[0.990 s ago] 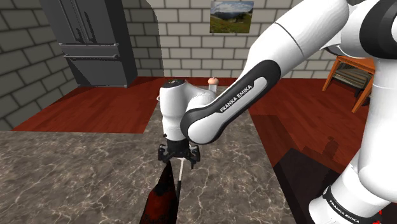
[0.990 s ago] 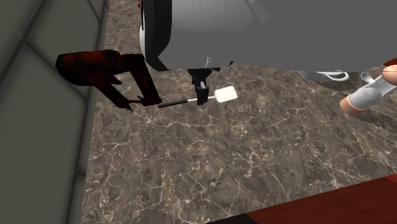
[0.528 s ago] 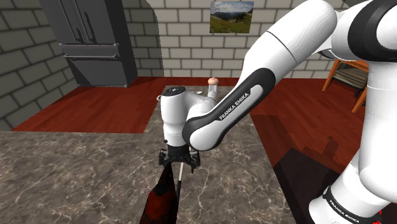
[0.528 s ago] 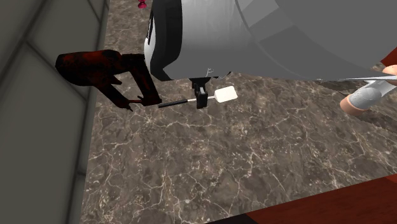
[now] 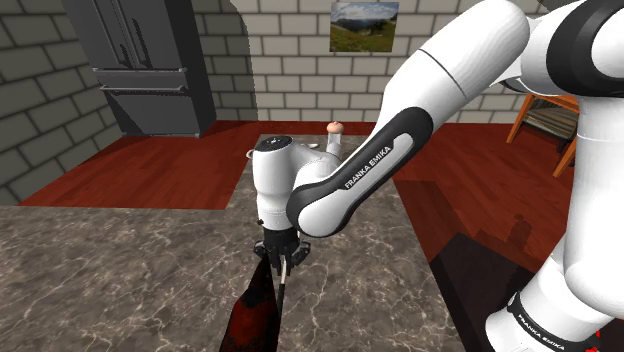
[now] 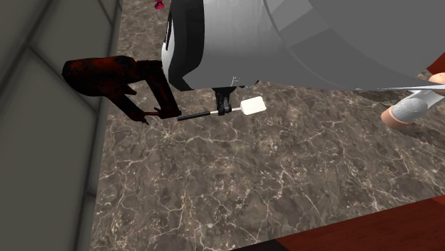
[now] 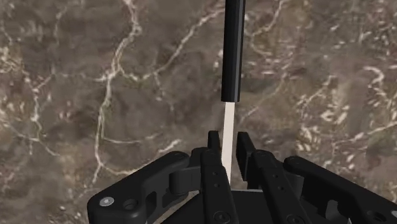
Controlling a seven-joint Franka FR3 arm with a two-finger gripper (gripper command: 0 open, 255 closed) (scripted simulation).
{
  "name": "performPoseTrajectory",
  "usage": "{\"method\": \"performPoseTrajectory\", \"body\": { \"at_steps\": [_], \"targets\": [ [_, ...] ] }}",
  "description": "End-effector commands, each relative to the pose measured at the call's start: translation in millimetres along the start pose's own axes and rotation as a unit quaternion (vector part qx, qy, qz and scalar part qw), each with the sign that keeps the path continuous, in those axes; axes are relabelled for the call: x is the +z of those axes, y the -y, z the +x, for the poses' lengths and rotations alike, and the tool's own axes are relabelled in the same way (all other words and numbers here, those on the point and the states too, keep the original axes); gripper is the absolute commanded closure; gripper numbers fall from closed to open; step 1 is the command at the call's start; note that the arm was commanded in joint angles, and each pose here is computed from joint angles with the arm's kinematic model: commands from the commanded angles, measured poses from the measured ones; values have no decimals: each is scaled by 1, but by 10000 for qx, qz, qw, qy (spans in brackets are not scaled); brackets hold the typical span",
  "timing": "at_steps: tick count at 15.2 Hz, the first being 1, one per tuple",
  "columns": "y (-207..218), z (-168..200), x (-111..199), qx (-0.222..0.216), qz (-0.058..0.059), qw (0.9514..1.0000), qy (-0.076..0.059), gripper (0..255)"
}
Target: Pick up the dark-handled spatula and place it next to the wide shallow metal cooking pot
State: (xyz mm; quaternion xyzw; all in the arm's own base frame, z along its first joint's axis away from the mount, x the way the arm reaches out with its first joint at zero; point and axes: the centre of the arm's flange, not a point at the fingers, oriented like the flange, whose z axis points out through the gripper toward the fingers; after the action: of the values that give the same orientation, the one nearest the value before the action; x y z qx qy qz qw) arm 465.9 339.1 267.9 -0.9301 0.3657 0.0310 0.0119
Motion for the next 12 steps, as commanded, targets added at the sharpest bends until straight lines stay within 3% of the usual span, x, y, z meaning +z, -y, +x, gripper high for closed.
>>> {"method": "performPoseTrajectory", "body": {
  "at_steps": [1, 7, 12],
  "targets": [
    [0, 0, 0, 0, 0, 10000, 0, 255],
    [0, 0, 0, 0, 0, 10000, 0, 255],
    [0, -2, -26, 0, 0, 10000, 0, 255]
  ]
}}
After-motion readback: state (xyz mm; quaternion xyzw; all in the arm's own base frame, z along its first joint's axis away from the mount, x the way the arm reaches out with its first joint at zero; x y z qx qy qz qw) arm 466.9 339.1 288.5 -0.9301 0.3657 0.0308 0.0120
